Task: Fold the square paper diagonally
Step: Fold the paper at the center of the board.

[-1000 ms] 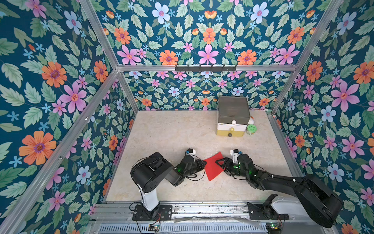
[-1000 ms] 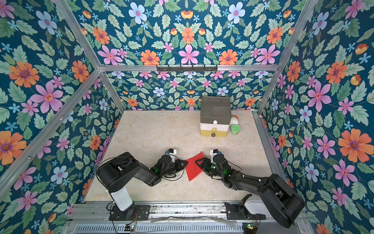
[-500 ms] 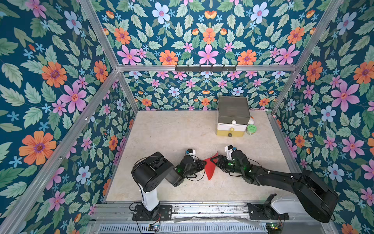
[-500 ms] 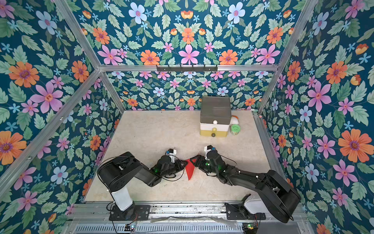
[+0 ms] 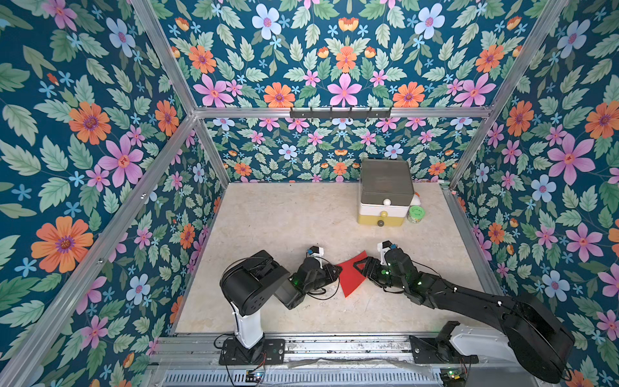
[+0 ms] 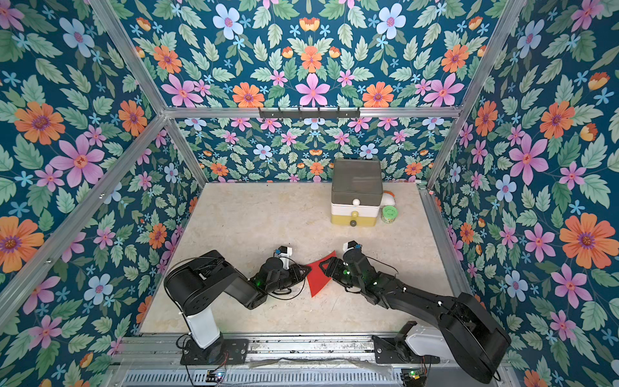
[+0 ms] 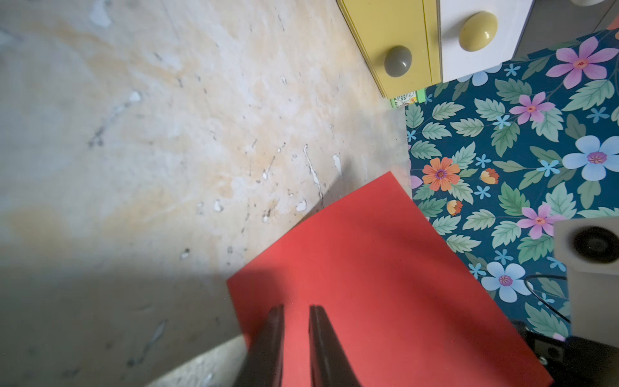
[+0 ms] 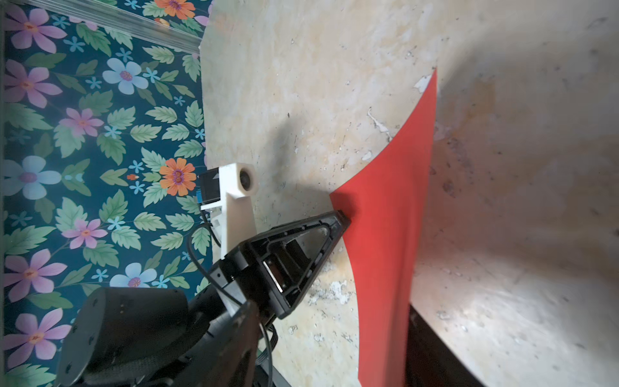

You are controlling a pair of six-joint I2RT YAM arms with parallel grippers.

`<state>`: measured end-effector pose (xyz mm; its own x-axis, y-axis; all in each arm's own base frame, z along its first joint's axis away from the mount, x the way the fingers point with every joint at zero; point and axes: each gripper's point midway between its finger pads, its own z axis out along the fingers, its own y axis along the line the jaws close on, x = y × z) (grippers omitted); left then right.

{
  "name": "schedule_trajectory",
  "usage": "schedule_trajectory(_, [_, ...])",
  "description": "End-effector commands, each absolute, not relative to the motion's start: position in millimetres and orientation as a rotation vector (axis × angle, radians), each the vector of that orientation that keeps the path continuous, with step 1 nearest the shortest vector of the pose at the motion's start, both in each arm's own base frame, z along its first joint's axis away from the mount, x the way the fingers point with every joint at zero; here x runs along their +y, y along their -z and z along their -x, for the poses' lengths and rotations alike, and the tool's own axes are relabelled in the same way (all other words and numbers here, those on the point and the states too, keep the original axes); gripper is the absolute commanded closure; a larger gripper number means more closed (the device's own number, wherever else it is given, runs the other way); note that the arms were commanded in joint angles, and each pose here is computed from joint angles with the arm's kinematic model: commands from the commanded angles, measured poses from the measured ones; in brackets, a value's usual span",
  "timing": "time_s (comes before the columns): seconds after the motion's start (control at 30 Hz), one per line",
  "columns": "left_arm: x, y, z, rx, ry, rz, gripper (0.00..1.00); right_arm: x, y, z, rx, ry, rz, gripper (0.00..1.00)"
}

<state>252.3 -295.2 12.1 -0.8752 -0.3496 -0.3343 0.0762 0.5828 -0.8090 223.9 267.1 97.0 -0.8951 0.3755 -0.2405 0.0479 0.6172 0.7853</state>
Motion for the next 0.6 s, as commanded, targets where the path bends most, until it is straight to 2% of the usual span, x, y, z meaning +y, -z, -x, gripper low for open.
schedule_trajectory(0.0, [-259, 52, -218, 2.656, 0.966, 0.291, 0.78, 261, -94, -221, 2.485, -1.122, -0.349, 0.37])
schedule_trajectory(0.1, [-260, 52, -217, 2.656, 0.97, 0.287, 0.79, 256, -95, -218, 2.487, -1.089, -0.368, 0.4])
schedule_trajectory(0.17, [-259, 51, -217, 2.656, 0.97, 0.286, 0.79, 252, -95, -217, 2.488, -1.071, -0.384, 0.46])
schedule_trajectory(0.33, [-257, 51, -216, 2.655, 0.961, 0.283, 0.79, 233, -82, -219, 2.553, -0.879, -0.445, 0.57])
schedule_trajectory(0.43, [-257, 51, -217, 2.654, 0.962, 0.284, 0.79, 225, -71, -220, 2.604, -0.763, -0.466, 0.72])
schedule_trajectory(0.57, [-259, 51, -217, 2.652, 0.968, 0.282, 0.79, 217, -67, -223, 2.621, -0.655, -0.462, 0.76])
